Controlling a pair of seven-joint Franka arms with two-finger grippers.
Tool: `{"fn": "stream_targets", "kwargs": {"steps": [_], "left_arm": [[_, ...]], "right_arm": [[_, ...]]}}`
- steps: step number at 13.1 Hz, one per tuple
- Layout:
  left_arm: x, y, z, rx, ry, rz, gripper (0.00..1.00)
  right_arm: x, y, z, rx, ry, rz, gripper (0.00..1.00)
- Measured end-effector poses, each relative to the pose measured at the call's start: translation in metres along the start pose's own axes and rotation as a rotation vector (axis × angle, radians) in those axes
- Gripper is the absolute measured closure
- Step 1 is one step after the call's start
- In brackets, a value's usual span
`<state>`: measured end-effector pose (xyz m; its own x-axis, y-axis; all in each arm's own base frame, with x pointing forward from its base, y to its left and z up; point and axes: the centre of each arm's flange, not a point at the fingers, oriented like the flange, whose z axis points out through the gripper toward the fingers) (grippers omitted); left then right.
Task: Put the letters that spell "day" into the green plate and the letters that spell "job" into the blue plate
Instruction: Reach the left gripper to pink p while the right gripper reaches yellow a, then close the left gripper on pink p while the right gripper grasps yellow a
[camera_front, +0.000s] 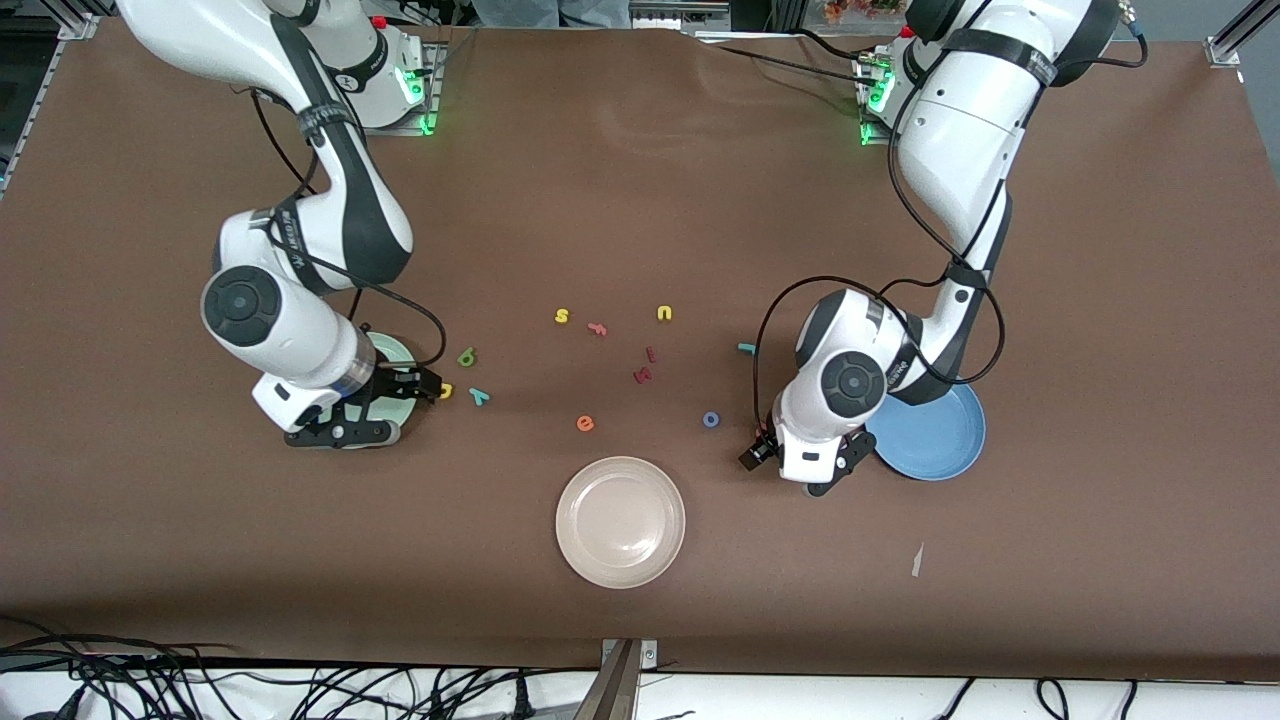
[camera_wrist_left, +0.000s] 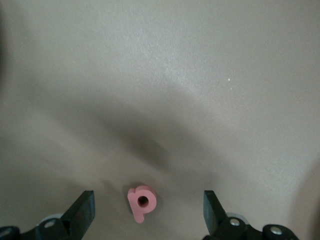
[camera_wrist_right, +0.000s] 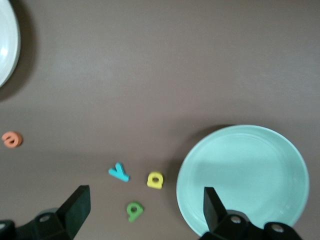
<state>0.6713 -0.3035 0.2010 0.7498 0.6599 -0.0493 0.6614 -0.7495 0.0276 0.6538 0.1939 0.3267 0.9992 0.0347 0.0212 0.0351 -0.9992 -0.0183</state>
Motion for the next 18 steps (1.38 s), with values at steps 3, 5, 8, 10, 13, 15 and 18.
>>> {"fn": "stream_targets", "kwargs": {"steps": [3, 5, 8, 10, 13, 15, 18], "left_arm": [[-0.006, 0.002, 0.002, 0.013, 0.016, -0.002, 0.06], [-0.007, 0.001, 0.006, 0.018, 0.013, -0.005, 0.07], [-0.009, -0.002, 0.014, 0.032, 0.006, -0.006, 0.08], [-0.011, -0.003, 0.018, 0.034, 0.003, -0.006, 0.12], [-0.016, -0.002, 0.022, 0.022, 0.005, -0.014, 0.14], [-0.022, -0.001, 0.027, 0.007, 0.004, -0.016, 0.15], [-0.027, -0.004, 0.036, -0.008, 0.006, -0.014, 0.17]], "right_arm": [[-0.008, 0.003, 0.046, 0.009, 0.031, 0.066, 0.00], [-0.022, -0.001, 0.074, 0.033, 0.036, 0.114, 0.00], [-0.031, -0.006, 0.086, 0.041, 0.033, 0.136, 0.00], [-0.031, -0.006, 0.090, 0.043, 0.041, 0.140, 0.01], [-0.034, -0.009, 0.101, 0.041, 0.036, 0.137, 0.06], [-0.037, -0.008, 0.107, 0.039, 0.033, 0.138, 0.18], [-0.046, -0.004, 0.119, 0.039, 0.042, 0.140, 0.22]]}}
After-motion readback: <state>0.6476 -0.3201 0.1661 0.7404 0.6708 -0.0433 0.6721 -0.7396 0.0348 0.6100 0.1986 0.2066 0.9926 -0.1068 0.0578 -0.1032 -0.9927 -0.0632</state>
